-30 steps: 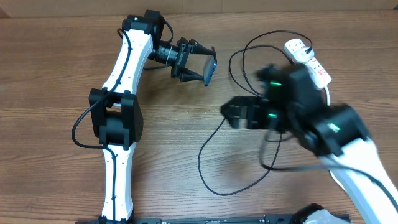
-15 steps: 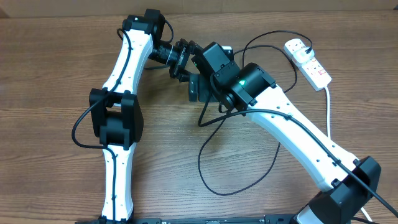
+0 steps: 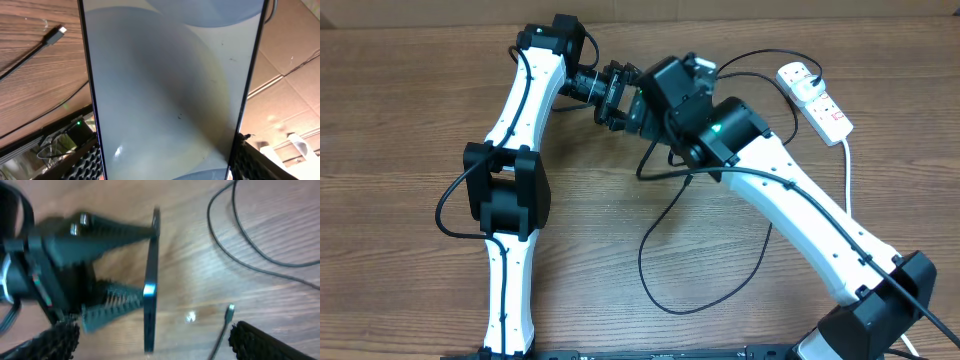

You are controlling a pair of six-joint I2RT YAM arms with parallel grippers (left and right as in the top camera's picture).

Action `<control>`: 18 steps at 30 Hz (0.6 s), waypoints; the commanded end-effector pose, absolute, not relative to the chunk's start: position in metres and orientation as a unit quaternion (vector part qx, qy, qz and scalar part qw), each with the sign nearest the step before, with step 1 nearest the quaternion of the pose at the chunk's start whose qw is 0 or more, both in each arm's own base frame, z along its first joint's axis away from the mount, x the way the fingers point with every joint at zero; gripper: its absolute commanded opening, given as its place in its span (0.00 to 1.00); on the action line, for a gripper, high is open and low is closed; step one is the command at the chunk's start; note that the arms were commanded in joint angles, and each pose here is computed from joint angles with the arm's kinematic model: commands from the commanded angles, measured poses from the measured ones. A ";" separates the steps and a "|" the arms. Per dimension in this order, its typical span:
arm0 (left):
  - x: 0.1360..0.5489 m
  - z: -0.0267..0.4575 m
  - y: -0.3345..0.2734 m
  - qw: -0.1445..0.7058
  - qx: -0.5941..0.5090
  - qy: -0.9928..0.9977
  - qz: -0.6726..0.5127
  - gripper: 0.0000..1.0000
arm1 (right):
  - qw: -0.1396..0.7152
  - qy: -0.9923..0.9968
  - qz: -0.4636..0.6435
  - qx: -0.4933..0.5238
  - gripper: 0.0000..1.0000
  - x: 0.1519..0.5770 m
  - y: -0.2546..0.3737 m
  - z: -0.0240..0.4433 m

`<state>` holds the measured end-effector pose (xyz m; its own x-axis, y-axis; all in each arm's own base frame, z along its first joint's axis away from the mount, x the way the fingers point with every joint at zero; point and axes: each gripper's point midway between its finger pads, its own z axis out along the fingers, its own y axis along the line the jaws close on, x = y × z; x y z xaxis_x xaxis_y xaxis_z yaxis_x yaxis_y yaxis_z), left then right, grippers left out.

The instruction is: Plug charger to phone and switch on socket

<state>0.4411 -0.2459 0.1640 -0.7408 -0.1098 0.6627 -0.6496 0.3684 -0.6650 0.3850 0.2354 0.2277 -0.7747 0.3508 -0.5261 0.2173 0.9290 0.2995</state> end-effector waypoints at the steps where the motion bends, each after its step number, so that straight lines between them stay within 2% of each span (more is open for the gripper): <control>1: 0.441 0.182 -0.254 0.271 0.226 -0.768 0.534 0.65 | 0.323 0.918 0.119 0.195 0.81 0.395 0.228 0.238; 2: 0.441 0.182 -0.254 0.271 0.226 -0.768 0.534 0.64 | 0.323 0.918 0.120 0.195 0.75 0.395 0.229 0.238; 4: 0.441 0.182 -0.254 0.272 0.226 -0.768 0.534 0.64 | 0.322 0.921 0.115 0.186 0.75 0.397 0.230 0.234; 6: 0.440 0.182 -0.256 0.272 0.225 -0.769 0.534 0.65 | 0.317 0.925 0.107 0.180 0.85 0.398 0.232 0.227; 11: 0.437 0.182 -0.261 0.275 0.220 -0.770 0.531 0.65 | 0.304 0.931 0.092 0.178 0.85 0.404 0.236 0.206; 18: 0.438 0.182 -0.262 0.274 0.219 -0.771 0.532 0.64 | 0.305 0.931 0.088 0.179 0.64 0.405 0.235 0.204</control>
<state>0.4363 -0.2556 0.1653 -0.7443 -0.0888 0.6619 -0.6403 0.3764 -0.6696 0.4028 0.2370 0.1990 -0.7628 0.3845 -0.5200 0.2773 0.9208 0.2741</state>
